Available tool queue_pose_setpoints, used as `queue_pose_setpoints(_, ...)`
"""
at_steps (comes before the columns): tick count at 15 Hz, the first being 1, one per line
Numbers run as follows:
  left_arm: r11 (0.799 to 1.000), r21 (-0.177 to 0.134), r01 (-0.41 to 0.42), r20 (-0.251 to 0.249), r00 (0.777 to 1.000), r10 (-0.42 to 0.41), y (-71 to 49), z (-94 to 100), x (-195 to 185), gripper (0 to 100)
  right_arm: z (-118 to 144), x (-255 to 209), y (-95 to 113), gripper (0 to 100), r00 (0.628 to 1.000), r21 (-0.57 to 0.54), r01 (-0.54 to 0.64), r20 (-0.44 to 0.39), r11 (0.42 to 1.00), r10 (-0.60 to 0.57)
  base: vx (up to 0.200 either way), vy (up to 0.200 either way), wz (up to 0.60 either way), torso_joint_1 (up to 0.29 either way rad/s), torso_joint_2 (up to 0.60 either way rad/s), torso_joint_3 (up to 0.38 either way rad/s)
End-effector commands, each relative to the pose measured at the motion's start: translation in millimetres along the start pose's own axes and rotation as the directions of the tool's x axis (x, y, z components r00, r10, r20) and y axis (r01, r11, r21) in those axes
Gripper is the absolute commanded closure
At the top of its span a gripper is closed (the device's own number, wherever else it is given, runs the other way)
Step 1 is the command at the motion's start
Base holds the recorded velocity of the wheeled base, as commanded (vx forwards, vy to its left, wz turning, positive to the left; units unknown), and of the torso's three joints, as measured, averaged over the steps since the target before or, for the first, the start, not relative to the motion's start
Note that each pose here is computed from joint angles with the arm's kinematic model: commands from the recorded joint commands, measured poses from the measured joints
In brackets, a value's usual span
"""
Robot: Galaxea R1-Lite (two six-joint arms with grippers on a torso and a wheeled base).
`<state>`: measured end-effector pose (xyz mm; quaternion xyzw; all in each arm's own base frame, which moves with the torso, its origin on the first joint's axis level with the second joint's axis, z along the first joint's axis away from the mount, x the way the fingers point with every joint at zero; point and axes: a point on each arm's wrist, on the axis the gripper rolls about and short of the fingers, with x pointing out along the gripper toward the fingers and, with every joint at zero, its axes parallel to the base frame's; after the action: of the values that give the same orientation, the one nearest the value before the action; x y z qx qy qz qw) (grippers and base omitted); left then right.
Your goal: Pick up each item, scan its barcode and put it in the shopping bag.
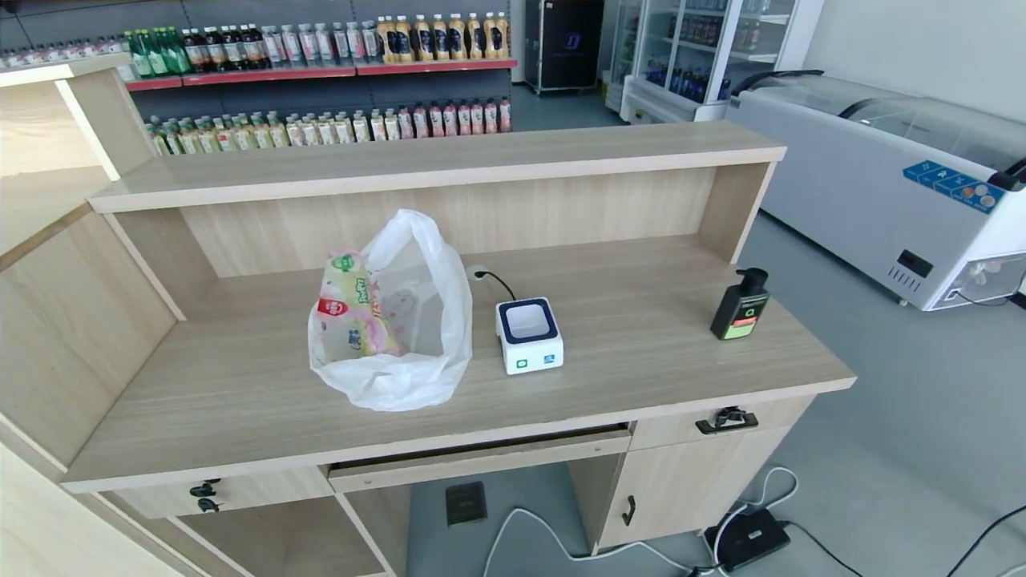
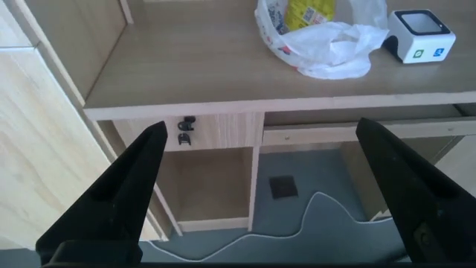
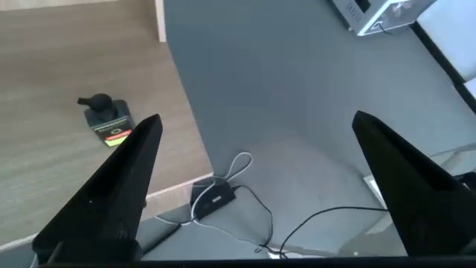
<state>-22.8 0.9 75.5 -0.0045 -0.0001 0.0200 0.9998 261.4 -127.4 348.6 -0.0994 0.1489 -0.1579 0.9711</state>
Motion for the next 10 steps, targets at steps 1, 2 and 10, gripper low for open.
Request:
queue_pose_setpoints(1,1.000,0.000,-0.001,0.000,1.000,0.001,0.0,0.0,0,0,-36,37,-15,0,0.999,0.018,-0.006,-0.043,1.000,0.006,0.000,0.000,0.00,0.000,0.00,0.000)
queue_pose_setpoints(2,1.000,0.000,-0.001,0.000,1.000,0.001,0.0,0.0,0,0,-56,55,-22,0,0.999,-0.003,-0.036,-0.029,0.999,0.036,0.000,0.000,0.00,0.000,0.00,0.000)
queue_pose_setpoints(10,1.000,0.000,-0.001,0.000,1.000,0.001,0.0,0.0,0,0,-120,112,-27,0,0.943,-0.025,-0.330,-0.041,0.944,0.329,0.000,0.000,0.00,0.038,-0.10,-0.058)
